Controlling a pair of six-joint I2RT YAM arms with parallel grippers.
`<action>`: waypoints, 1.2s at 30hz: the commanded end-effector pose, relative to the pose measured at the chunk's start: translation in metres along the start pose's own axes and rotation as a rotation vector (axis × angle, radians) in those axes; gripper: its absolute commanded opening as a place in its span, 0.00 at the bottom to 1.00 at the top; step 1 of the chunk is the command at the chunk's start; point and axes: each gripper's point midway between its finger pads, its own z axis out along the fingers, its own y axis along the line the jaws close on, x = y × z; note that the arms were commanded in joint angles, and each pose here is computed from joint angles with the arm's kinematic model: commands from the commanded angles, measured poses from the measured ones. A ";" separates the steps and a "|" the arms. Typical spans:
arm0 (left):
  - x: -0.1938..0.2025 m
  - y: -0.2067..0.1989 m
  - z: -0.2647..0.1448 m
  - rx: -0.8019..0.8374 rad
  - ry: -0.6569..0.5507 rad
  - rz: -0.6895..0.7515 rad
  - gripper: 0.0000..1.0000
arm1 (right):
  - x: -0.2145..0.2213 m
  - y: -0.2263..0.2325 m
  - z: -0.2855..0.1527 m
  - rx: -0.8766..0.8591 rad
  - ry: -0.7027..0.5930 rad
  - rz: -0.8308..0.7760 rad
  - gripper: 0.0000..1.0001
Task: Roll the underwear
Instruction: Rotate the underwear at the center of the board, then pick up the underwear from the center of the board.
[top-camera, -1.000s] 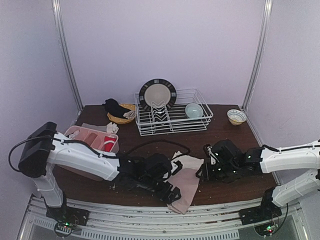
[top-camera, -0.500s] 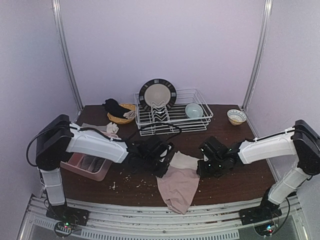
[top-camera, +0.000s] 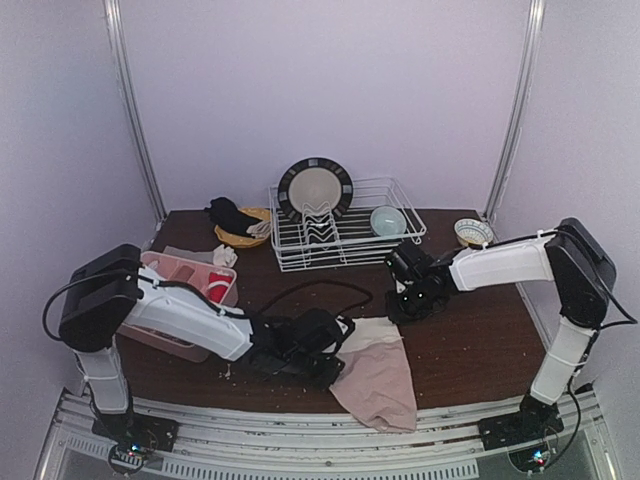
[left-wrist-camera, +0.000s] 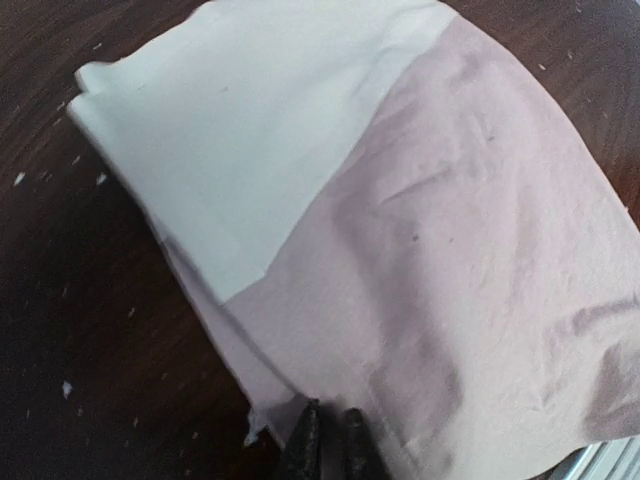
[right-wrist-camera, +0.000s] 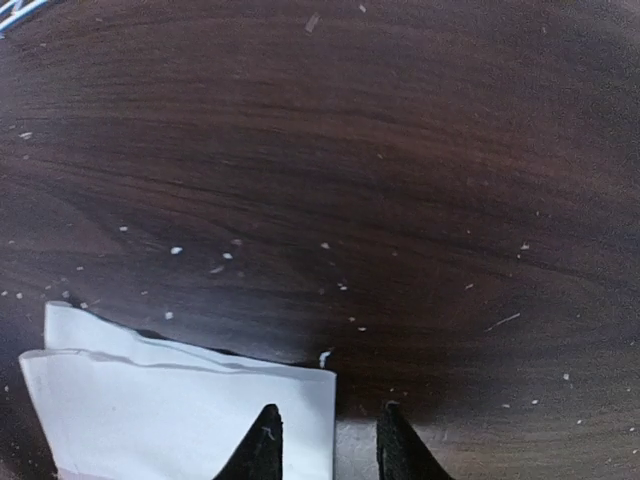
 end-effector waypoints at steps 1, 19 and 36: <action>-0.013 0.024 -0.037 -0.113 -0.078 -0.052 0.19 | -0.006 0.025 -0.047 -0.076 -0.052 -0.092 0.34; -0.073 0.009 -0.015 0.018 -0.071 -0.071 0.06 | 0.159 0.090 -0.081 -0.232 -0.064 -0.292 0.20; 0.018 0.018 -0.046 -0.030 0.066 -0.379 0.98 | 0.125 0.069 -0.130 -0.223 -0.309 -0.274 0.32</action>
